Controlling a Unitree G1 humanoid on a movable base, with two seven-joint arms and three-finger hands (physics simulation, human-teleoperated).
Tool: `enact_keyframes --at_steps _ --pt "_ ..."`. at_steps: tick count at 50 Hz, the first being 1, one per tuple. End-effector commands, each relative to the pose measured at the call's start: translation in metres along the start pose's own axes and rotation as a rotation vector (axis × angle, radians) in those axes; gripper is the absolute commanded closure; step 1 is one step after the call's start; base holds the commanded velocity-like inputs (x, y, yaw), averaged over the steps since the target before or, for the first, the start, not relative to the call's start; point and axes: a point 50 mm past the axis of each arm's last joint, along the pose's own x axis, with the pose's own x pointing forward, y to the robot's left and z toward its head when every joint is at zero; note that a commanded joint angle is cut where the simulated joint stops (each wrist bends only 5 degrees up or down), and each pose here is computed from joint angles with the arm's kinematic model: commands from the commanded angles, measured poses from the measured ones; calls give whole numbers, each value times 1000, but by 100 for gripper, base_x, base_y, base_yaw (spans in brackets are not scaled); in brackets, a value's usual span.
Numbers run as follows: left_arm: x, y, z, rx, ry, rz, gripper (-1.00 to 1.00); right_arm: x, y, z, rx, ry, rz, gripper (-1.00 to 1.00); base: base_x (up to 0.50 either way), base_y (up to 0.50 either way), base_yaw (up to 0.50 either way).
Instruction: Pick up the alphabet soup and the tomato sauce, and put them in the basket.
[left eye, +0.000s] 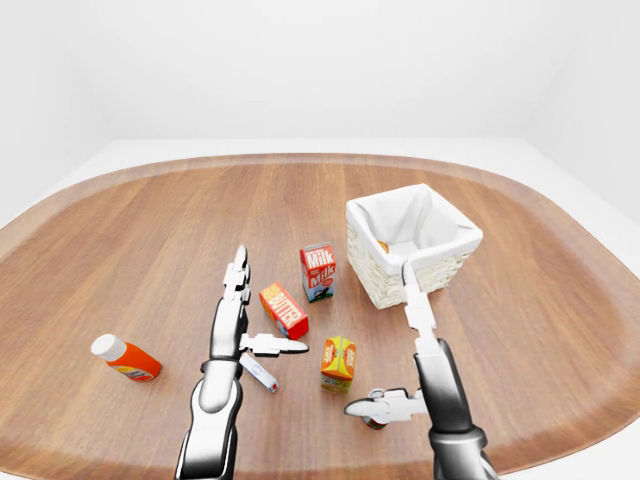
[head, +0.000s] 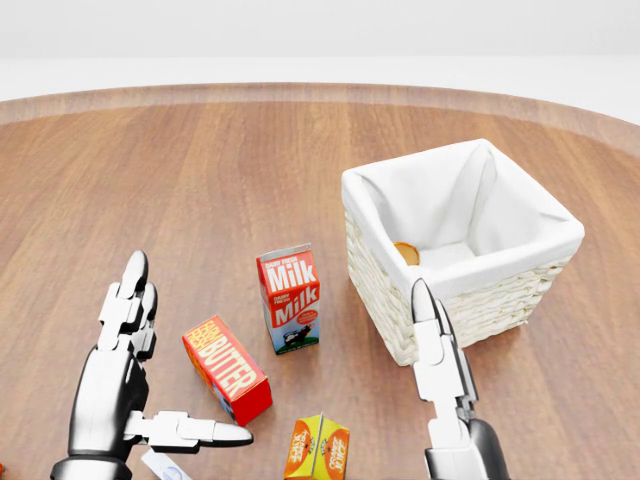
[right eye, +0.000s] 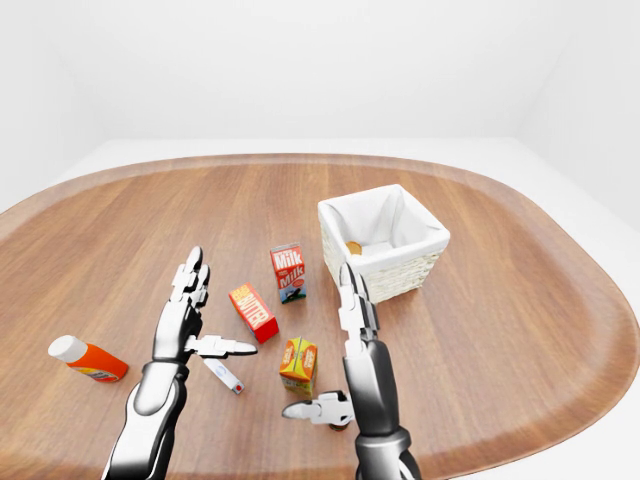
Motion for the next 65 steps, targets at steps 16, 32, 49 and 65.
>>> enact_keyframes --at_steps 16,32,49,65 --pt "1 0 -3 -3 10 0 -100 -18 3 -19 -25 114 10 -100 0 0 0" --pt "0 0 0 -1 -1 0 -100 -35 10 -51 -82 256 26 -100 0 0 0" --pt "1 0 -4 -1 15 0 -100 -37 2 -47 -65 276 11 -100 0 0 0" --pt "0 0 -3 -1 12 1 -100 -40 4 -53 -67 301 18 -100 0 0 0"
